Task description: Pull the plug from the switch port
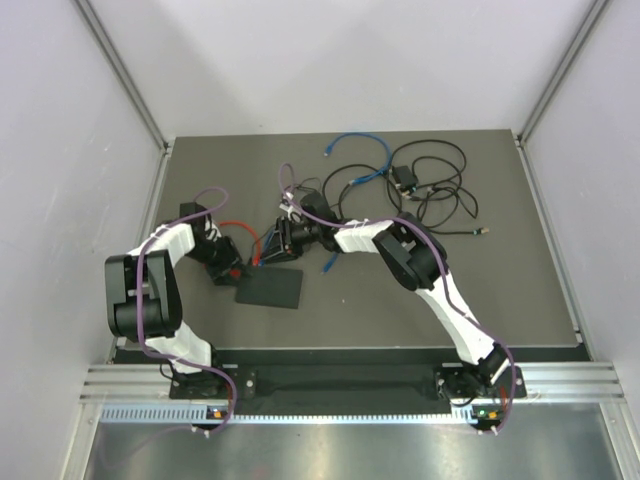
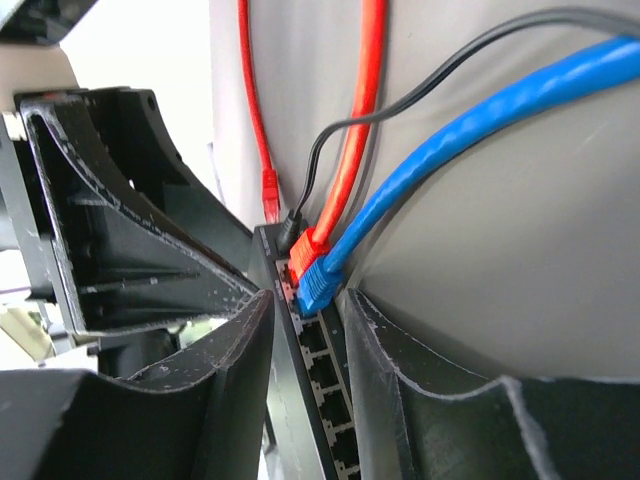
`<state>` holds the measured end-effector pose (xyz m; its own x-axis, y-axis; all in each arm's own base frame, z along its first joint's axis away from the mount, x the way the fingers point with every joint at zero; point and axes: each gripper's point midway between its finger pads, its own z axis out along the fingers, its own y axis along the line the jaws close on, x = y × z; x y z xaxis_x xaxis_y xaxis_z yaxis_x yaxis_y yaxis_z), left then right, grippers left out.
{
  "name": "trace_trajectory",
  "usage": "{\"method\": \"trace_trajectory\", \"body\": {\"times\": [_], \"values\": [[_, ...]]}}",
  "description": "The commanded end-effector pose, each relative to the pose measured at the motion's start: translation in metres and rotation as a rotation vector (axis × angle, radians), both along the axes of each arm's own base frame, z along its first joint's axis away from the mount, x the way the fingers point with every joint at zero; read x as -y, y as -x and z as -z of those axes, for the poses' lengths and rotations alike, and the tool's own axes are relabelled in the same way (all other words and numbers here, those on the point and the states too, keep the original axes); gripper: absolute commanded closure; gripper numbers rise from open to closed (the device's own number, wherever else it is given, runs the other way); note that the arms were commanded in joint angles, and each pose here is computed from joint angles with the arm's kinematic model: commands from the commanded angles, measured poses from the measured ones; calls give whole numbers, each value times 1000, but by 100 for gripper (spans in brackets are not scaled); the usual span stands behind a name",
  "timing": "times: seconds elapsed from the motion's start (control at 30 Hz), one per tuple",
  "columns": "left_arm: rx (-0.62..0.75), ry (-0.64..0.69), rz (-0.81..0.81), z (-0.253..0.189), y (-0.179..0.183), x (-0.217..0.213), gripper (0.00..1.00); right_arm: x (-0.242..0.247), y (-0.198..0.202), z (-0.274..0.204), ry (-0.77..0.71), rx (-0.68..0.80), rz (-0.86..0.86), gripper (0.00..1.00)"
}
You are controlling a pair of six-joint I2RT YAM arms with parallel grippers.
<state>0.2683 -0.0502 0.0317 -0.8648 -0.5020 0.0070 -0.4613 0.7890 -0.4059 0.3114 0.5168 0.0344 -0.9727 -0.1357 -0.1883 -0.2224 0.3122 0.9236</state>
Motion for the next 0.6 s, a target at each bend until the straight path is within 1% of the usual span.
{"method": "trace_trajectory", "body": {"times": [0.0, 0.33, 0.47, 0.57], "values": [[-23, -7, 26, 12, 6, 4, 50, 2, 19, 24, 68, 8, -60, 64], [-22, -10, 31, 12, 7, 5, 50, -10, 17, 26, 69, 5, -62, 64], [-27, -11, 33, 12, 8, 5, 50, -7, 21, 32, 85, 0, -67, 64], [-27, -17, 33, 13, 8, 4, 50, -3, 25, 35, 80, -10, -72, 67]]}}
